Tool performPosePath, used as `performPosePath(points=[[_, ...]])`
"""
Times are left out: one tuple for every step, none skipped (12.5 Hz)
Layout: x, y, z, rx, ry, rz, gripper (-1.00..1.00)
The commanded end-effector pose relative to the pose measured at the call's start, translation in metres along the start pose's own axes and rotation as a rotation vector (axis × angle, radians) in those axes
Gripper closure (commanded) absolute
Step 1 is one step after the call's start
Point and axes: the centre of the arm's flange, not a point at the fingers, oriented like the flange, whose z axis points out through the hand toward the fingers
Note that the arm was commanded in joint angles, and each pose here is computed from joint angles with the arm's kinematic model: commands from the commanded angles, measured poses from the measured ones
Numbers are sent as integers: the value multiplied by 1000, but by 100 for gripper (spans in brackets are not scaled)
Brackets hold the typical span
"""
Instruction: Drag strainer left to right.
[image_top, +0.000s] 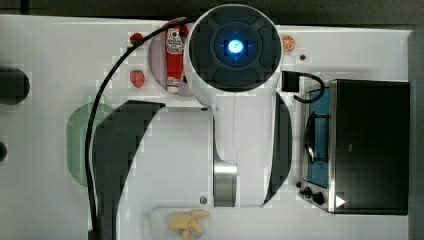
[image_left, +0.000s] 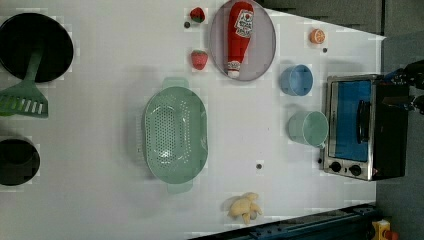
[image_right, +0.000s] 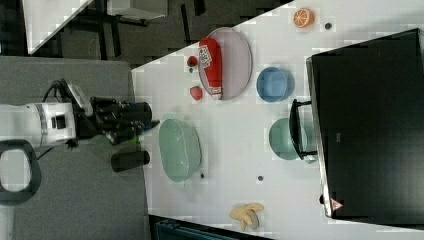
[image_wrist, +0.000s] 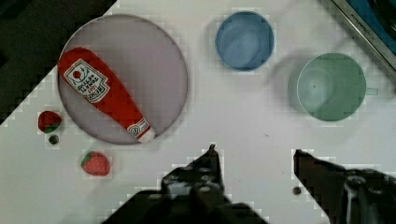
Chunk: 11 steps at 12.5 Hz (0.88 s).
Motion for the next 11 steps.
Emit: performPosePath(points=[[-53,106,-84,25,3,109,-60],[-54,104,-84,24,3,106,-82],[-56,101,-83,23,3,104,-99],[-61,92,-81,21,1,94,-100],[-71,78,-76,16,-7,66,-100],[-84,60,-70,5,-15,31,-100],[-99,40,-62,-15,-20,2,-100],[-116,20,-53,-38,-23,-10,-100],[-135,-1,-42,-63,-25,-1,-100],[-156,-21,-30,-89,-26,24,-100],[-179,-41,-17,-113,-23,63,-100]])
